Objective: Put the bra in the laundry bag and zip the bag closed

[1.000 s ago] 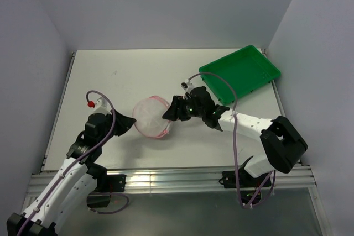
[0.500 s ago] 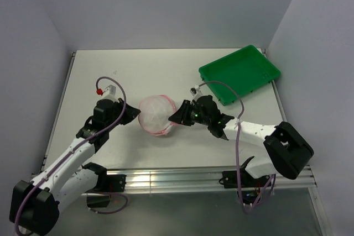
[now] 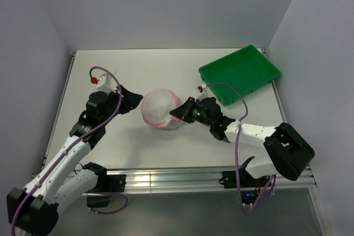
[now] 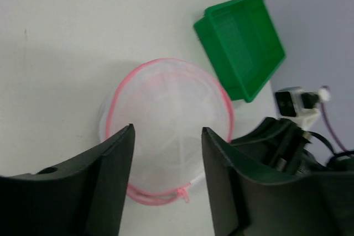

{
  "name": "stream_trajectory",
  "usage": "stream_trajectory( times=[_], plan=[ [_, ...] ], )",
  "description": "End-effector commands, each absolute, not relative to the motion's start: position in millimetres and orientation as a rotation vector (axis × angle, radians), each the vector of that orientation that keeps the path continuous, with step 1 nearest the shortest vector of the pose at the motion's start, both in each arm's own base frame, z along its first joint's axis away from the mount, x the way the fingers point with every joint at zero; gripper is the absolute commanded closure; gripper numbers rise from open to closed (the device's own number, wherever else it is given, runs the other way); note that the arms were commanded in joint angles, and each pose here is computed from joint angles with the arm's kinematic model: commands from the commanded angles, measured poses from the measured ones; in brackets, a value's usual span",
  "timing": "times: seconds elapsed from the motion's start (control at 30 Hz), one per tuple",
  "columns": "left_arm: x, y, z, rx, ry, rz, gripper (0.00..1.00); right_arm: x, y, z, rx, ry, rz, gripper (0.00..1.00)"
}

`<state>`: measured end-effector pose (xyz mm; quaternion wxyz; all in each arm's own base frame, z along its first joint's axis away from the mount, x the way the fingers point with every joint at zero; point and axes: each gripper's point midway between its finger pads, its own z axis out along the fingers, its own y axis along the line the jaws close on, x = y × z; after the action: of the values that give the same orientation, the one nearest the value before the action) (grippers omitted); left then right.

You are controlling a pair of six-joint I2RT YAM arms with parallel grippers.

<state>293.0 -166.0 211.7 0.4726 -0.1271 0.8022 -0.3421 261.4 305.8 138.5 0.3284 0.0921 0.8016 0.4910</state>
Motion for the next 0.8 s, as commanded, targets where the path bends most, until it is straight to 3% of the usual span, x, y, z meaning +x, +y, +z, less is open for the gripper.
stream_trajectory(
  times=[0.0,0.3,0.77],
  plan=[
    [263.8,-159.6,214.5,-0.309,1.948,-0.862,0.45,274.2,307.3,158.0,0.256,2.004,1.322,0.92],
    [183.4,-211.5,204.1,-0.341,1.990,-1.221,0.57,280.1,306.1,152.6,0.214,2.018,1.315,0.94],
    [174.1,-276.1,168.0,-0.420,2.019,-1.101,0.53,273.5,304.4,151.4,0.168,2.022,1.318,0.95]
  ],
)
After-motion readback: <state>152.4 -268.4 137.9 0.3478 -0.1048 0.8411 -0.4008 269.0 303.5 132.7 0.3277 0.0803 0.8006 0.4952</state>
